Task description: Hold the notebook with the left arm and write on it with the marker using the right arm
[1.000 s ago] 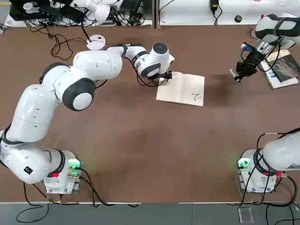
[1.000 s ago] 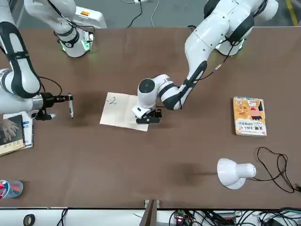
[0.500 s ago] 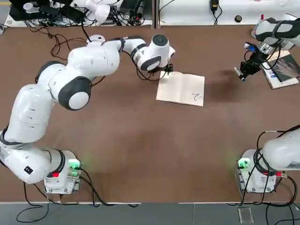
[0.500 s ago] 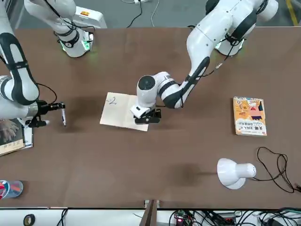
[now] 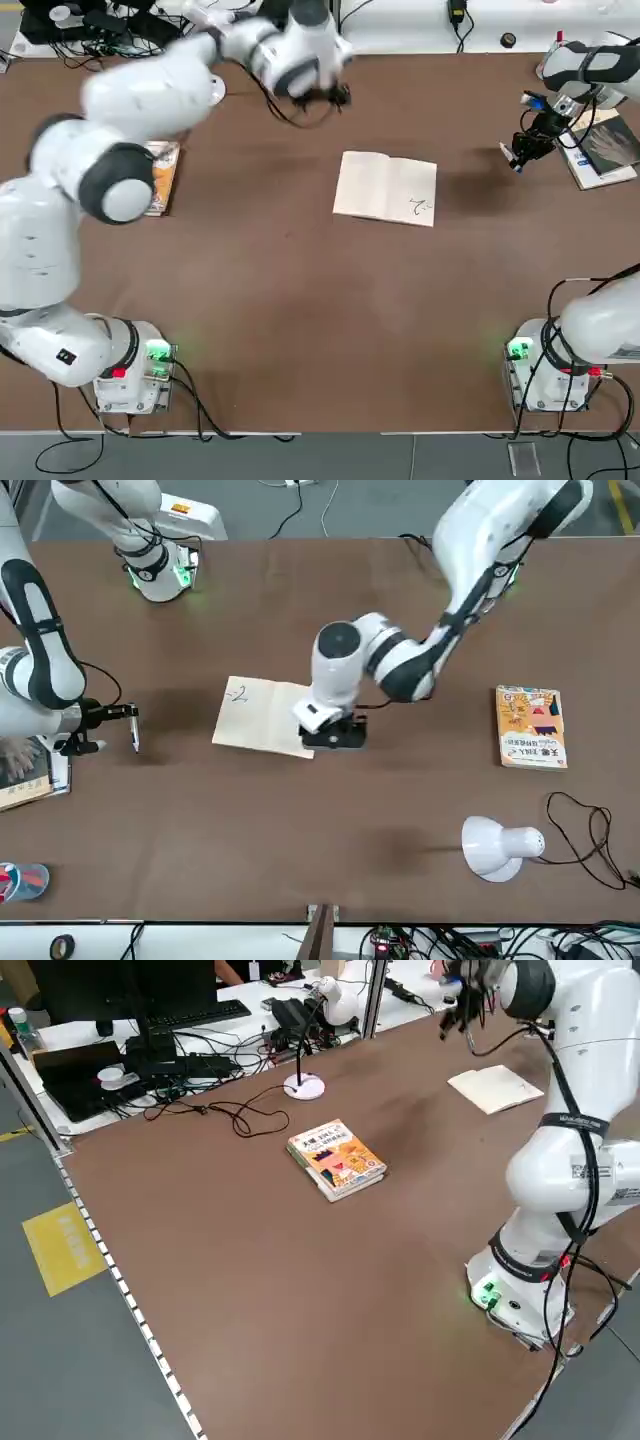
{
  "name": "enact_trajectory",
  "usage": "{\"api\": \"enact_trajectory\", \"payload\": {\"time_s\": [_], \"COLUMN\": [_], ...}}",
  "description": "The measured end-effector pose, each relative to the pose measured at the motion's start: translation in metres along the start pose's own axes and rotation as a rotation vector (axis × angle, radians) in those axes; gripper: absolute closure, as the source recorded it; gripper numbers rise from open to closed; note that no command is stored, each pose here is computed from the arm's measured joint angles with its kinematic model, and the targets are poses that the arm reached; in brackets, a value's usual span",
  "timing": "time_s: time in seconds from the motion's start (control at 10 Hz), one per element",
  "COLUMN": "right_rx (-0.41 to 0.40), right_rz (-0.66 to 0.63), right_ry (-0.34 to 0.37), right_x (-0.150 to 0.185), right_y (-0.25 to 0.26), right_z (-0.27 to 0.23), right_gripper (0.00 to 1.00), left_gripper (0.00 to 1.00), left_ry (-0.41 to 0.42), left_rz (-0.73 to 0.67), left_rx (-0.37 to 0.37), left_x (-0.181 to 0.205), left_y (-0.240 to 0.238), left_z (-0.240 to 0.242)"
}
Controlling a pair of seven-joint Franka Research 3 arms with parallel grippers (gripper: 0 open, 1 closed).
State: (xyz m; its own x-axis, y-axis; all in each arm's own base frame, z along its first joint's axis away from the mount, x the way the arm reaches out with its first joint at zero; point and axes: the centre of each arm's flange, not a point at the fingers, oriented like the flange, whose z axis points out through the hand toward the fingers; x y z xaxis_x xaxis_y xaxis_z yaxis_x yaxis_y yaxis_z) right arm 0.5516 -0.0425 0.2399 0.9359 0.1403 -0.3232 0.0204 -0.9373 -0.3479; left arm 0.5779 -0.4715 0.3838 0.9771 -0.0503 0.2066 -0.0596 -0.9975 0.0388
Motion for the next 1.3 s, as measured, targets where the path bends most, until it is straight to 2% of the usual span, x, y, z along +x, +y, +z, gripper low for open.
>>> {"api": "enact_trajectory", "payload": {"time_s": [0.2, 0.3, 0.5, 0.6, 0.9, 1.3], "right_rx": [0.002, 0.002, 0.003, 0.003, 0.003, -0.002], "right_rz": [-0.051, -0.064, -0.075, -0.077, -0.08, -0.093], "right_ry": [0.007, 0.012, 0.019, 0.02, 0.021, 0.029], "right_x": [-0.001, -0.002, -0.003, -0.003, -0.003, 0.0], "right_y": [0.006, 0.01, 0.016, 0.017, 0.016, 0.013], "right_z": [-0.003, -0.004, -0.006, -0.006, -0.006, -0.011], "right_gripper": [0.62, 0.48, 0.29, 0.22, 0.22, 0.22], "left_gripper": [0.0, 0.0, 0.0, 0.0, 0.0, 0.0], "left_ry": [0.008, 0.006, -0.008, -0.015, -0.021, -0.06], "left_rz": [0.017, 0.028, 0.041, 0.046, 0.054, 0.051], "left_rx": [-0.011, -0.008, 0.011, 0.02, 0.032, -0.017], "left_x": [0.029, 0.04, 0.055, 0.059, 0.069, 0.082], "left_y": [-0.045, -0.068, -0.106, -0.119, -0.146, -0.191], "left_z": [-0.048, -0.063, -0.078, -0.081, -0.089, -0.101]}}
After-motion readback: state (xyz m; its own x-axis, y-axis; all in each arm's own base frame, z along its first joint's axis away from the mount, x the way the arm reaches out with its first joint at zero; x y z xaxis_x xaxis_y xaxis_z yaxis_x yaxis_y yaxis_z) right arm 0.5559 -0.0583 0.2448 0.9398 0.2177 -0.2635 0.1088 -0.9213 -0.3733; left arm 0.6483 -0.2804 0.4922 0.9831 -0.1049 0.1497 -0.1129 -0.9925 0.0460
